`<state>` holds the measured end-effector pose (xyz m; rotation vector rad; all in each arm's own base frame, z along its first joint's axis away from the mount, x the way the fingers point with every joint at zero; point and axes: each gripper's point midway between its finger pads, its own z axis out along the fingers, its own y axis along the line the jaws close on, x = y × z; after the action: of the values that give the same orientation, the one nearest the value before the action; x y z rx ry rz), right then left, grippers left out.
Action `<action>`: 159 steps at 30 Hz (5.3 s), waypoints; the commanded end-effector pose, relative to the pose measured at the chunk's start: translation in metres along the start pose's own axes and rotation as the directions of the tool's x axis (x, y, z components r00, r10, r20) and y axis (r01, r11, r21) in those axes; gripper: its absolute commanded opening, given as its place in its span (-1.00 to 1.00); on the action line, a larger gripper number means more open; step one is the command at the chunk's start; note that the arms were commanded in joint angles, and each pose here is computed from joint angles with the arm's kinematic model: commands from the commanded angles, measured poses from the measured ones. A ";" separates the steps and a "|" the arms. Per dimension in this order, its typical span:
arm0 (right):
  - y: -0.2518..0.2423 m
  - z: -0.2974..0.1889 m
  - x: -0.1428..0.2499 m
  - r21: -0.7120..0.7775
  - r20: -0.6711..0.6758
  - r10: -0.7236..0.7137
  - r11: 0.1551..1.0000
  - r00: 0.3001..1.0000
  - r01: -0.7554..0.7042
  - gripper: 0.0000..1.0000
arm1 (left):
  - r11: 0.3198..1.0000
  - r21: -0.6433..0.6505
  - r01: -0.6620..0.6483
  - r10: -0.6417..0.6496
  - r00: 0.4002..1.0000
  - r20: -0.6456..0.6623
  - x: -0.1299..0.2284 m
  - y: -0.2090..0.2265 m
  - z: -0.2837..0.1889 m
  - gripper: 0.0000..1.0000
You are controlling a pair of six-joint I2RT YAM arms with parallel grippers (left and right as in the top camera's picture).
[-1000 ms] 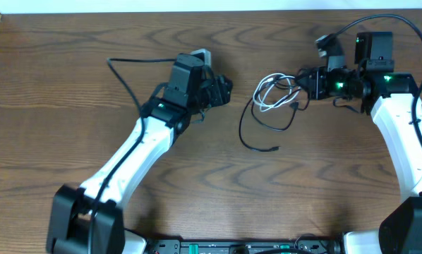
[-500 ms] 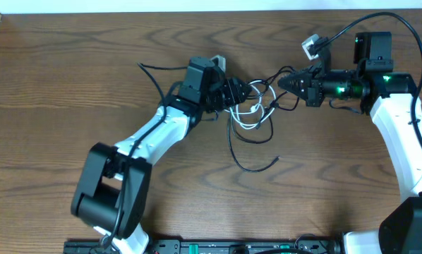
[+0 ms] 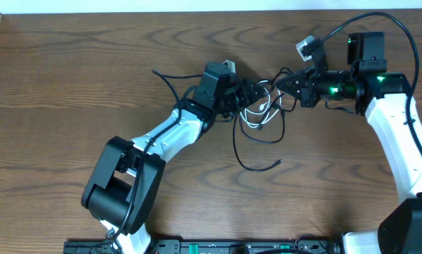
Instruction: Untangle cables
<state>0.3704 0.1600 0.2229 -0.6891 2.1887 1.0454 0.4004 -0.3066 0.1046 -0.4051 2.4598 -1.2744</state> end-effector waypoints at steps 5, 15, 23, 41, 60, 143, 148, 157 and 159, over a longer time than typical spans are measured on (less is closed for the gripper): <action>0.004 0.005 -0.003 0.009 -0.006 -0.001 1.000 1.000 0.001 -0.98 | 0.994 0.014 0.104 -0.104 0.995 0.003 0.000 -0.006 0.004 0.26; 0.004 0.005 -0.004 0.009 -0.002 -0.006 1.000 1.000 0.006 -0.98 | 0.985 -0.095 0.141 -0.130 0.984 0.118 0.007 0.007 0.013 0.25; 0.009 0.007 -0.001 -0.001 -0.015 -0.014 1.000 1.000 0.014 -0.98 | 0.976 -0.115 0.187 -0.156 0.958 0.240 -0.013 0.014 0.009 0.25; 0.004 0.007 0.000 0.024 -0.021 -0.012 1.000 1.000 0.012 -0.98 | 0.991 -0.125 0.054 -0.028 0.980 0.198 -0.013 0.012 0.009 -0.02; 0.000 0.007 0.002 0.050 -0.031 -0.006 0.999 1.000 0.008 -0.98 | 0.982 -0.184 0.053 0.005 0.954 0.300 -0.031 0.023 0.002 0.20; 0.004 0.014 -0.022 0.075 0.036 -0.056 0.996 0.998 0.053 0.19 | 0.759 0.185 -0.624 0.623 0.779 0.074 -0.012 -0.072 -0.118 -0.85; 0.015 0.024 -0.013 0.051 -0.004 -0.089 0.995 0.996 0.089 0.07 | 0.803 0.167 -0.572 0.569 0.819 0.069 -0.021 -0.064 -0.122 -0.85; 0.008 0.059 -0.009 0.092 -0.042 -0.080 0.992 0.996 0.084 -0.03 | 0.848 0.172 -0.501 0.500 0.864 0.052 -0.020 -0.064 -0.122 -0.85; -0.002 0.067 -0.008 0.136 -0.045 -0.045 0.989 0.998 0.051 -0.03 | 0.856 0.173 -0.486 0.486 0.873 0.048 -0.020 -0.064 -0.122 -0.85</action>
<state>0.3861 0.2130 0.2103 -0.7757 2.1728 0.9022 0.3754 -0.2431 0.2144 0.2813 2.2221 -1.1987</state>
